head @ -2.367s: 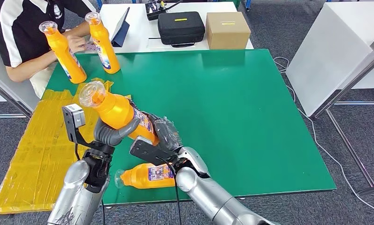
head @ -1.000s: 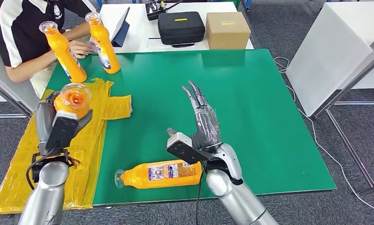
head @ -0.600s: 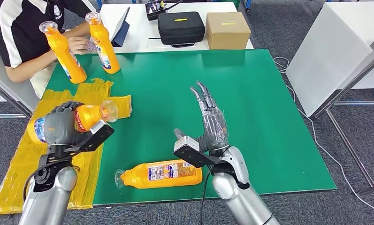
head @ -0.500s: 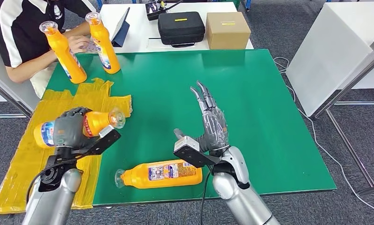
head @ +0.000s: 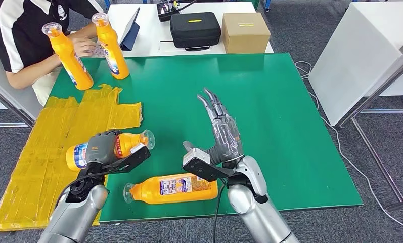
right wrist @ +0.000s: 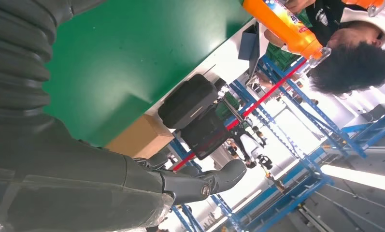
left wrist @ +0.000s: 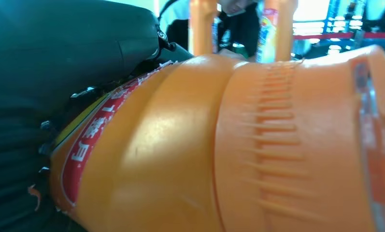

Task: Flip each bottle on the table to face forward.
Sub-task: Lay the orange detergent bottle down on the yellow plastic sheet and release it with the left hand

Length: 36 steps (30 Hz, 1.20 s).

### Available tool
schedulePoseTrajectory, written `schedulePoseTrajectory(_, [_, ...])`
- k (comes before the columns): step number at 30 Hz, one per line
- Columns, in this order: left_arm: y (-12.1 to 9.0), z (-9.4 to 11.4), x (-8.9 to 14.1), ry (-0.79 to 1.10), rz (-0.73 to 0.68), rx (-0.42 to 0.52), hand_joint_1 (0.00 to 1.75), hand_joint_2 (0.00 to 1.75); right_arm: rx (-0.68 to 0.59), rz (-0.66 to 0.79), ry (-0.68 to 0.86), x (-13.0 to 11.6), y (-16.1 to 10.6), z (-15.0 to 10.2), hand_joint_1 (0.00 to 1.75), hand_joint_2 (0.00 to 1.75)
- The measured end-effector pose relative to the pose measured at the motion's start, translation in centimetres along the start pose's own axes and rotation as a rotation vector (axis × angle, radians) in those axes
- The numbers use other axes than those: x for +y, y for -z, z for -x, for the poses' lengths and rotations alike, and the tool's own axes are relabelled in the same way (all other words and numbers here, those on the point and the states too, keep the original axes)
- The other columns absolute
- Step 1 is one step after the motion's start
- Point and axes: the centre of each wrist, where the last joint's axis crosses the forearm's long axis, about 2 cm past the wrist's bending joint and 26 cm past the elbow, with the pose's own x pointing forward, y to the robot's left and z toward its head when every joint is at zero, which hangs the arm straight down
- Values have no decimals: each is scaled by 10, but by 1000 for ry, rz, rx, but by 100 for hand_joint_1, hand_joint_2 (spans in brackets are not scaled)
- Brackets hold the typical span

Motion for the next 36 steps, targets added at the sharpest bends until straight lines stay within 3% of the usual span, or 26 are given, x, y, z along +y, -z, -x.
schedulePoseTrajectory(3, [-1,0,-4,15,23,-18,10,175,10,3,5,0,0,0,0,175])
schedulePoseTrajectory(5, [-1,1,-6,26,42,-32,0,175,19,4,10,0,0,0,0,175])
schedulePoseTrajectory(9, [0,2,-10,42,72,-49,0,0,35,7,19,-1,2,0,0,175])
schedulePoseTrajectory(28, [0,1,-13,-15,133,-24,0,0,47,-14,28,2,4,-4,0,175])
schedulePoseTrajectory(32, [-3,-1,-6,-252,148,-66,0,0,50,-17,25,3,2,-4,0,175])
schedulePoseTrajectory(36, [-10,-9,18,-737,95,-176,0,0,60,-29,9,5,-5,-2,0,175])
